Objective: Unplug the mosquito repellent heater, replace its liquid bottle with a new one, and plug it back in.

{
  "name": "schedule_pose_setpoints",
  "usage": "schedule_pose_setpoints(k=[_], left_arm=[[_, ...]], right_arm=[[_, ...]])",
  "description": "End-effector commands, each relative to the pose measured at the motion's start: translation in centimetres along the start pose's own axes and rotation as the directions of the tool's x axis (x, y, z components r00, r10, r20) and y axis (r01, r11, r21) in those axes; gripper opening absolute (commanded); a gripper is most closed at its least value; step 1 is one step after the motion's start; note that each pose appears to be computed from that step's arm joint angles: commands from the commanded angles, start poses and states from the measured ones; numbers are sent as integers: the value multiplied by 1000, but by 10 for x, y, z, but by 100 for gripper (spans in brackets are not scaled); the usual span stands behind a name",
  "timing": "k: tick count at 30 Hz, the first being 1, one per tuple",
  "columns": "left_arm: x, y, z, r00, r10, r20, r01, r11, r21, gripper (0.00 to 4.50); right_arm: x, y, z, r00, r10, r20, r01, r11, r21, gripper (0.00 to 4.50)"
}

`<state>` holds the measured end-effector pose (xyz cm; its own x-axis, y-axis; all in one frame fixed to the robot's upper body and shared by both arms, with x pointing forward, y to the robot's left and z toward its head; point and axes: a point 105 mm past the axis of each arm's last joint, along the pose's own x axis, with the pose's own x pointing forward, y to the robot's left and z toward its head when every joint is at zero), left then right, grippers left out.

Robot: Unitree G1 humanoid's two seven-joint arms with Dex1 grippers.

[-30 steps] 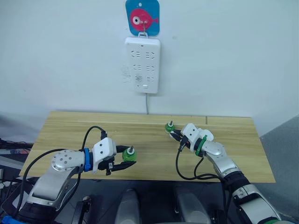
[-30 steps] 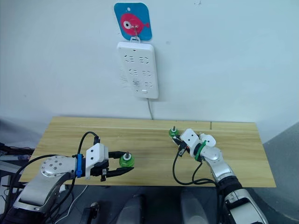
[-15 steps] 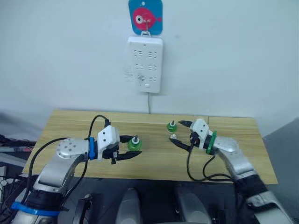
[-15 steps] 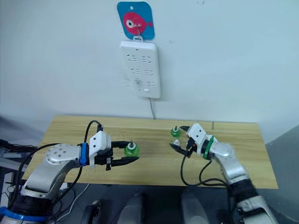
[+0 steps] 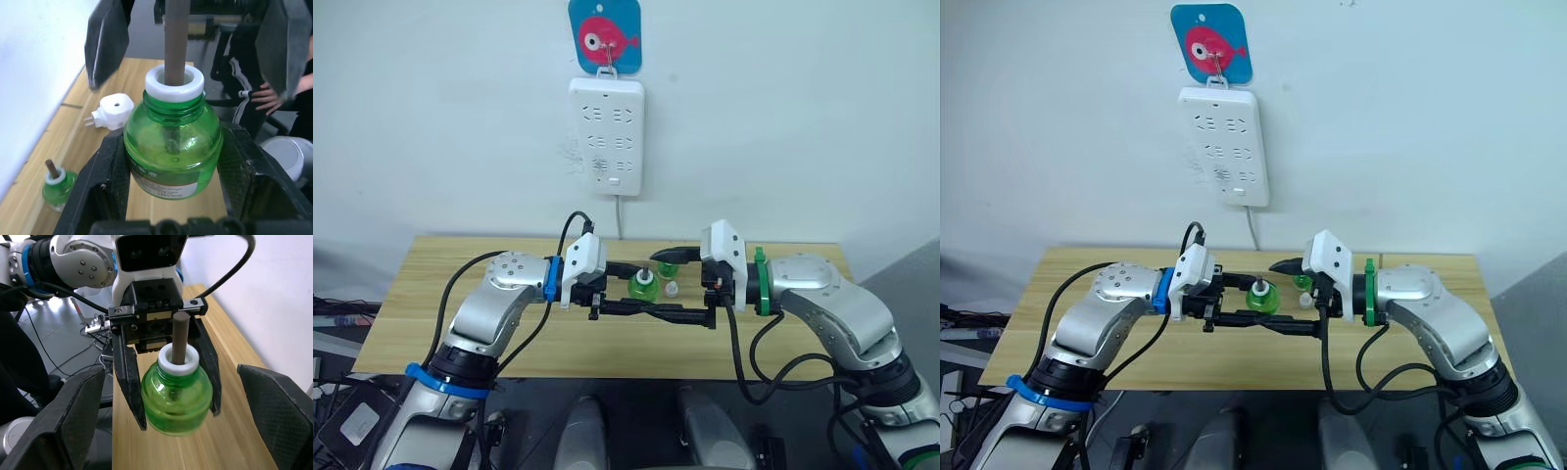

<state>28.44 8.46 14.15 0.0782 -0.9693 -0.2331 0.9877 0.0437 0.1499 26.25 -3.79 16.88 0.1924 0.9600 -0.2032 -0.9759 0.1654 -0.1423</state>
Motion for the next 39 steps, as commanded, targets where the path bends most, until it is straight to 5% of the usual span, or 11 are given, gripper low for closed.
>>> schedule_pose_setpoints(k=[1,12,21,28,30,34,39], left_arm=[[3,-1,12,999,-31,19,30,998,59,225],[3,-2,13,999,-38,21,37,998,56,225],[1,-8,12,998,-61,36,62,998,-30,225],[-12,2,2,999,35,11,-34,997,-72,449],[-18,3,-2,998,61,25,-55,982,-180,450],[-21,2,20,968,128,217,-10,882,-472,450],[-19,4,49,895,235,378,45,798,-601,450]], right_arm=[[3,-4,10,999,-21,31,22,999,-36,433],[9,-5,8,999,-16,40,19,996,-83,81],[2,-6,15,997,7,73,0,996,-88,80],[-8,-12,23,990,-29,136,27,999,19,80],[-12,-14,27,983,-54,174,38,995,90,80],[-23,-28,40,920,-203,336,66,923,378,80],[-29,-39,54,795,-391,464,-3,762,648,80]])
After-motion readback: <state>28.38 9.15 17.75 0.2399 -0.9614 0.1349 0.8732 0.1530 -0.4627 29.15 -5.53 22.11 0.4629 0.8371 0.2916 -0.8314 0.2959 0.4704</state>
